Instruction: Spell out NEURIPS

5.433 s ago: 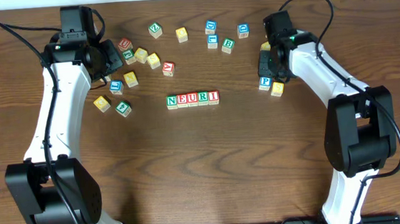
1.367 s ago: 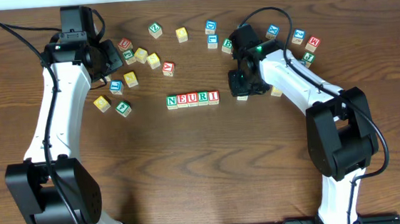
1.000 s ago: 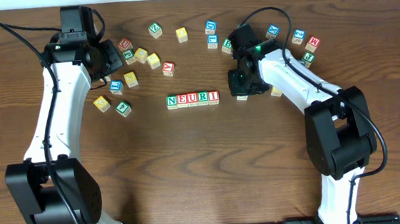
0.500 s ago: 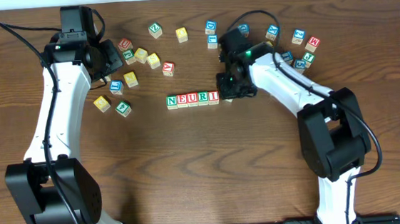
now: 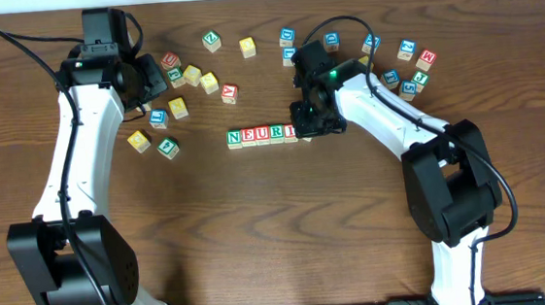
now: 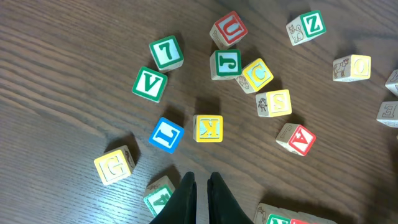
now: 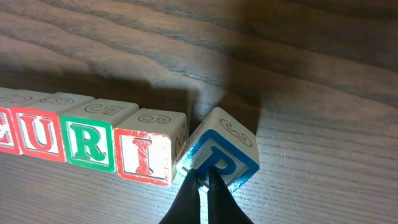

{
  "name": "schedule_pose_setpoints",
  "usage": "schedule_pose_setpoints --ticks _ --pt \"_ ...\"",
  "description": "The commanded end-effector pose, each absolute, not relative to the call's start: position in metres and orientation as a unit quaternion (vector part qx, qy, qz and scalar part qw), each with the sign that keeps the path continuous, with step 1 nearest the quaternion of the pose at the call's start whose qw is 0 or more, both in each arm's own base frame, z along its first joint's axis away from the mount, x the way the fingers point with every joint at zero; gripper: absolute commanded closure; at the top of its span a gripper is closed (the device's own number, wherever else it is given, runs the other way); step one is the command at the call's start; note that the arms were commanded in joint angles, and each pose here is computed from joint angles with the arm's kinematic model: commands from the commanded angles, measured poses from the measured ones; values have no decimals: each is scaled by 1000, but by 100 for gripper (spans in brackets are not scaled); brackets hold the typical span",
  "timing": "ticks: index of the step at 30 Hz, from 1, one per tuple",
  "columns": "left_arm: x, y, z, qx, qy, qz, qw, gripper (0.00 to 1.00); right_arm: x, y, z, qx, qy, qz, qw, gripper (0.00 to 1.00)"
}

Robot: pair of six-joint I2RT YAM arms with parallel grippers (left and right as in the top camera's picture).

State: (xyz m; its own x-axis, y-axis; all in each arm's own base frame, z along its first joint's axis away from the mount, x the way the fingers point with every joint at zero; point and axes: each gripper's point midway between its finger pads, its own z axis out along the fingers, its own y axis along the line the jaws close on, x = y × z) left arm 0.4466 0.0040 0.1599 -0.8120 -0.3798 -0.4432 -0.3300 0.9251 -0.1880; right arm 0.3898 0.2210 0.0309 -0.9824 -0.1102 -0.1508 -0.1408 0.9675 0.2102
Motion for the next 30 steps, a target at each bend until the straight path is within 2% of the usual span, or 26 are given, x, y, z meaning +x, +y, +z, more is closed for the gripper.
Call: schedule_pose_setpoints --ticks 1,6,30 --pt "445 7 153 -189 953 -41 235 92 397 215 32 -63 990 103 67 99" --pt "445 7 153 -189 953 -41 235 92 399 212 49 -59 990 106 78 97" --pt "445 7 153 -189 952 -41 235 91 391 185 46 7 997 50 58 98"
